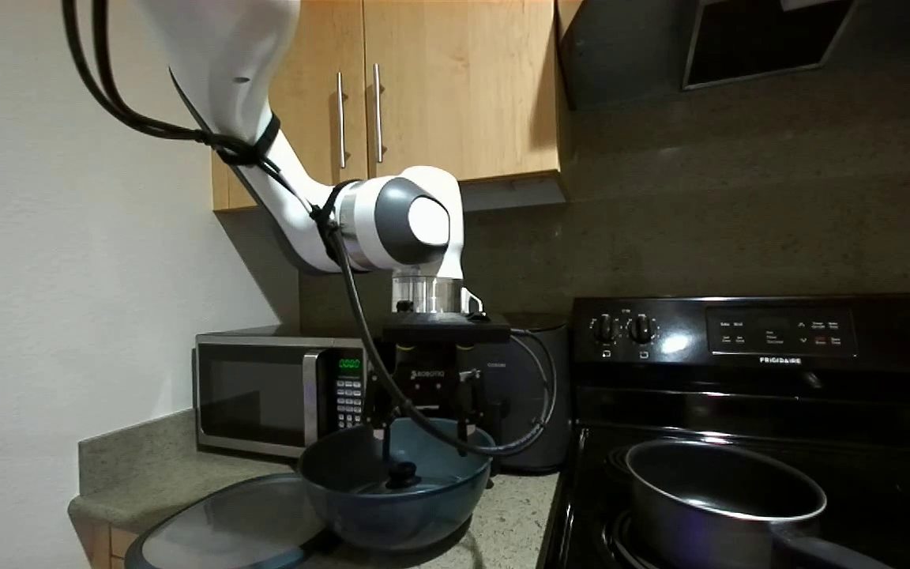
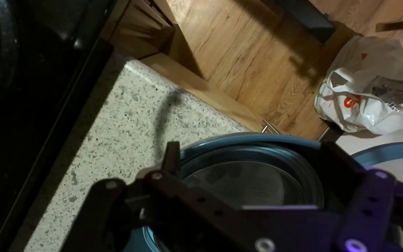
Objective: Remove the lid from the bowl and put it on the pan
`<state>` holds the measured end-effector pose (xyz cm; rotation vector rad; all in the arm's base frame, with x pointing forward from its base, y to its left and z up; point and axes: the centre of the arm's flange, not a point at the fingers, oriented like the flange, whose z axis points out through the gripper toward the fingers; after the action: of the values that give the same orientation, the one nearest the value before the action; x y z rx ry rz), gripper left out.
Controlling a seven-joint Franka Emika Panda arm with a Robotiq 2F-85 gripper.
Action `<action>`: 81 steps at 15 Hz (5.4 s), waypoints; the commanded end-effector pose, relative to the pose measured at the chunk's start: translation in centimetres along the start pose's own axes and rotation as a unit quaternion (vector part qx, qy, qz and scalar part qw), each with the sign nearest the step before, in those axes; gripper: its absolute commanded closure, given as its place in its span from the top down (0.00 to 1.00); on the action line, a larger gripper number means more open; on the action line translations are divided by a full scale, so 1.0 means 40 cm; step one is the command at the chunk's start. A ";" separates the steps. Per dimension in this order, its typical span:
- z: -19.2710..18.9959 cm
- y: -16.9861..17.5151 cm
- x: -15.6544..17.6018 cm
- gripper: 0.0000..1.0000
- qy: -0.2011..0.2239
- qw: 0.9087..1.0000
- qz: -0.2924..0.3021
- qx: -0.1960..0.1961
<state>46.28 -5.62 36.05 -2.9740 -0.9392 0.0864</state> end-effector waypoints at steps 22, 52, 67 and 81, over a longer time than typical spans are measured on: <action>0.202 0.016 0.306 1.00 0.052 0.998 -0.012 0.030; 0.202 -0.071 0.331 1.00 0.010 1.000 0.011 0.023; 0.192 -0.069 0.369 0.47 0.020 0.998 0.053 -0.013; 0.045 -0.104 0.425 0.00 0.087 0.994 0.067 -0.028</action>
<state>58.48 6.91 31.16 -3.0351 -0.7627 -0.1344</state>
